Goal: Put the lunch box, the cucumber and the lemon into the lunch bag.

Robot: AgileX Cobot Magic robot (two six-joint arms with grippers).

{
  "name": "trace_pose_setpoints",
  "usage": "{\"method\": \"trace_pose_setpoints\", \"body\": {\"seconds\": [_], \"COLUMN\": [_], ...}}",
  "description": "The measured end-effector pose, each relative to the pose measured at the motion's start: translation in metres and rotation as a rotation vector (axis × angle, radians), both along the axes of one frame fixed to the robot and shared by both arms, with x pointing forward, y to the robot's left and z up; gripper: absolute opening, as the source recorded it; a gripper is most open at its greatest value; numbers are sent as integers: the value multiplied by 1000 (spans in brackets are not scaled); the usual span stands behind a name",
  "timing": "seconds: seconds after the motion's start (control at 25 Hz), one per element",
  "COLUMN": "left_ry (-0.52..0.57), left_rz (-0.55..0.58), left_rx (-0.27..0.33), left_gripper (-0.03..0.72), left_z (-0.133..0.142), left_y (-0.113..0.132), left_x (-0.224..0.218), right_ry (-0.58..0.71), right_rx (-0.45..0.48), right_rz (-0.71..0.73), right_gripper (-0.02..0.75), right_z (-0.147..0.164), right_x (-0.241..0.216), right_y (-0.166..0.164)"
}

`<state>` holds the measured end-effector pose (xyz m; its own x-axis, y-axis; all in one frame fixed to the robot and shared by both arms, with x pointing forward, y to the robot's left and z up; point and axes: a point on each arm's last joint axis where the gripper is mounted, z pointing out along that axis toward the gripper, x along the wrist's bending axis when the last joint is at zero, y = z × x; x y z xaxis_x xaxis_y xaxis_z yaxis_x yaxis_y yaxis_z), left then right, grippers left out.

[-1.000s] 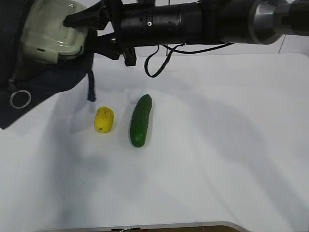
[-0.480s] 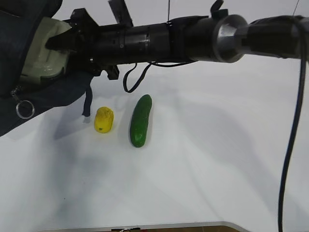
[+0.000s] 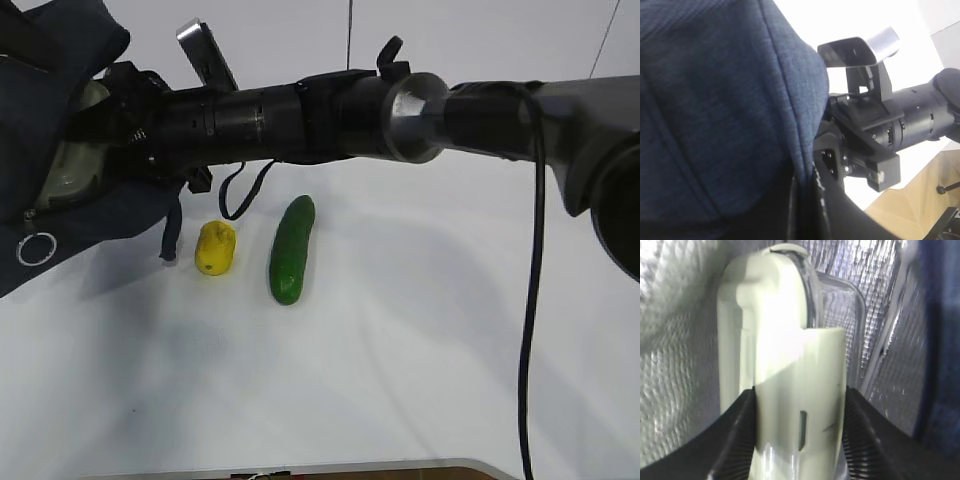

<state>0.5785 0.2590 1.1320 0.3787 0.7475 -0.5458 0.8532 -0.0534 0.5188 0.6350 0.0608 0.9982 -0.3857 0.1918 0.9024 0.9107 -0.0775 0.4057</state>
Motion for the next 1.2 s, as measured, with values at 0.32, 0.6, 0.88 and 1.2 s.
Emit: {"method": "trace_pose_setpoints", "body": {"seconds": [0.32, 0.6, 0.88, 1.2], "left_ry": [69, 106, 121, 123], "left_rz": [-17, -27, -25, -25], "left_rx": [46, 16, 12, 17], "left_gripper": [-6, -6, -6, -6], "left_z": [-31, -51, -57, -58], "left_y": [4, 3, 3, 3], "left_x": [18, 31, 34, 35], "right_ry": [41, 33, 53, 66], "right_rx": [-50, -75, -87, -59], "right_rz": [-73, -124, -125, -99], "right_gripper": [382, 382, 403, 428], "right_z": [-33, -35, -48, -47], "right_x": [12, 17, 18, 16], "right_y": [1, 0, 1, 2]}}
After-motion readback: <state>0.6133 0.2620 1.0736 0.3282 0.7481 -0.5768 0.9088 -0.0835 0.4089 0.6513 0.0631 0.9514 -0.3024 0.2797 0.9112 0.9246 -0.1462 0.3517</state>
